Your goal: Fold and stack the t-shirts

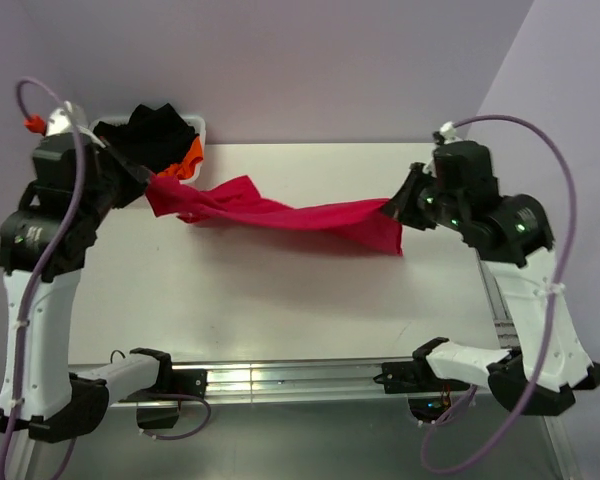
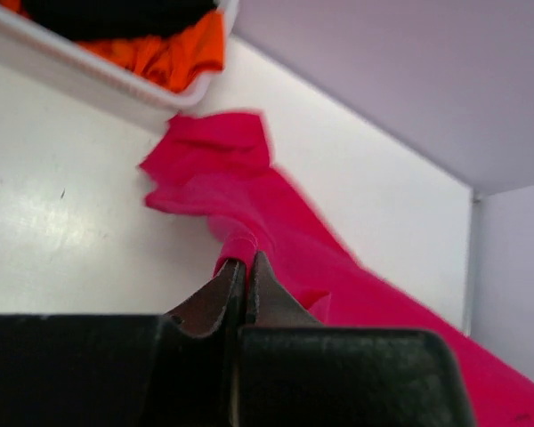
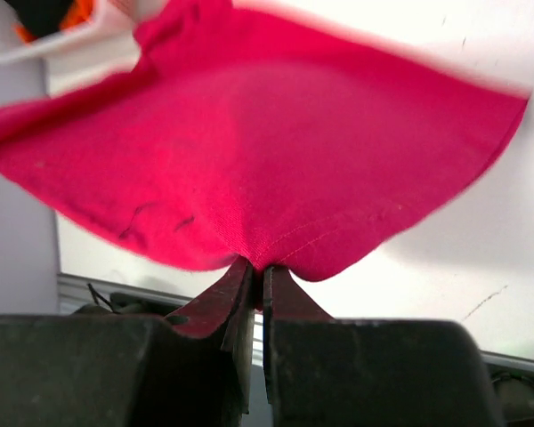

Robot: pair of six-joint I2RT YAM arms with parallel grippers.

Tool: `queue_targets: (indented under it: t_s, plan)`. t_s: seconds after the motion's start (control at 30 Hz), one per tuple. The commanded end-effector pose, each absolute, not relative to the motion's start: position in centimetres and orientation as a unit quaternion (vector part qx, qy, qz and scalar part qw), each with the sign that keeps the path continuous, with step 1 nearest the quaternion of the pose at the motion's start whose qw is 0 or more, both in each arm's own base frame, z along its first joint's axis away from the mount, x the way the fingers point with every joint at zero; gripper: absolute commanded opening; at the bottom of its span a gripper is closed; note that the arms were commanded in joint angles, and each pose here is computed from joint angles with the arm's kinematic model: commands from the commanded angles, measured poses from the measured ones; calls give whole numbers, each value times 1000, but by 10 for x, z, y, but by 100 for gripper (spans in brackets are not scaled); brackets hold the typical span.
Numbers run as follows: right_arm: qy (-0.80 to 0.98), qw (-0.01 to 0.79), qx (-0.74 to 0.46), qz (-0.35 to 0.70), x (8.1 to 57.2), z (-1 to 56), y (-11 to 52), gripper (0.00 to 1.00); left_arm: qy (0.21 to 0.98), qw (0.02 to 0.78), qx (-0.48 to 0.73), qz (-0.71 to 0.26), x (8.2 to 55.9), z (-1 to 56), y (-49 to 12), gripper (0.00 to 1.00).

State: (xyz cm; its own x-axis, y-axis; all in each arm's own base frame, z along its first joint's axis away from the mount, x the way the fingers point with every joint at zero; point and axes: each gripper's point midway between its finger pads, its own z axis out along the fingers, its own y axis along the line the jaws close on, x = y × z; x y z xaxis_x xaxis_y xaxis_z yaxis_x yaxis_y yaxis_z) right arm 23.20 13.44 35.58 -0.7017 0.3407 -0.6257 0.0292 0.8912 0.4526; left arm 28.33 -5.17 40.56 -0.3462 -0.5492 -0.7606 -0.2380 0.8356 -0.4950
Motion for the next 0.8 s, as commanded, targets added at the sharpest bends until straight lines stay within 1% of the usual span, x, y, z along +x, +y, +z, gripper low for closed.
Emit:
queue_targets:
  t_s: [0.0, 0.03, 0.07, 0.1, 0.13, 0.2, 0.23, 0.3, 0.37, 0.4, 0.43, 0.47, 0.5, 0.57, 0.6, 0.67, 0.7, 0.77]
  plan:
    - [863, 445, 106, 214, 205, 403, 107, 0, 767, 578, -212, -180, 246, 469, -47, 0]
    - [843, 476, 108, 226, 193, 420, 98, 0, 746, 605, -197, -196, 233, 494, -47, 0]
    - [828, 500, 117, 223, 189, 431, 89, 0, 735, 618, -184, -209, 225, 508, -50, 0]
    - [805, 531, 120, 238, 173, 449, 79, 0, 724, 632, -162, -225, 218, 522, -54, 0]
    - [787, 554, 119, 243, 169, 462, 73, 0, 700, 655, -151, -239, 204, 545, -54, 0]
    - [750, 597, 129, 253, 151, 488, 57, 0, 675, 682, -129, -250, 189, 571, -54, 0]
    - [741, 609, 130, 250, 148, 496, 52, 0, 649, 704, -114, -265, 178, 596, -55, 0]
    - [718, 636, 132, 251, 141, 518, 43, 0, 625, 725, -97, -273, 168, 618, -56, 0]
    - [706, 655, 125, 241, 143, 532, 39, 0, 605, 739, -93, -280, 171, 634, -57, 0]
    - [707, 657, 124, 231, 152, 532, 40, 0, 601, 742, -93, -281, 177, 635, -58, 0]
    - [703, 664, 122, 223, 159, 535, 41, 0, 619, 730, -110, -269, 196, 619, -58, 0]
    - [706, 663, 124, 216, 167, 534, 42, 0, 614, 733, -116, -270, 205, 620, -58, 0]
    - [722, 651, 123, 201, 187, 523, 50, 0, 630, 717, -131, -266, 227, 606, -61, 0]
    - [736, 638, 126, 187, 210, 513, 60, 0, 637, 710, -166, -249, 254, 596, -55, 0]
    - [754, 620, 129, 172, 231, 499, 68, 0, 653, 694, -185, -242, 279, 581, -58, 0]
    - [772, 600, 149, 147, 254, 479, 72, 0, 663, 685, -208, -219, 306, 565, -54, 0]
    - [797, 573, 149, 123, 274, 452, 80, 0, 677, 671, -217, -209, 331, 549, -58, 0]
    - [813, 550, 167, 88, 294, 425, 80, 0, 690, 660, -229, -189, 357, 529, -57, 0]
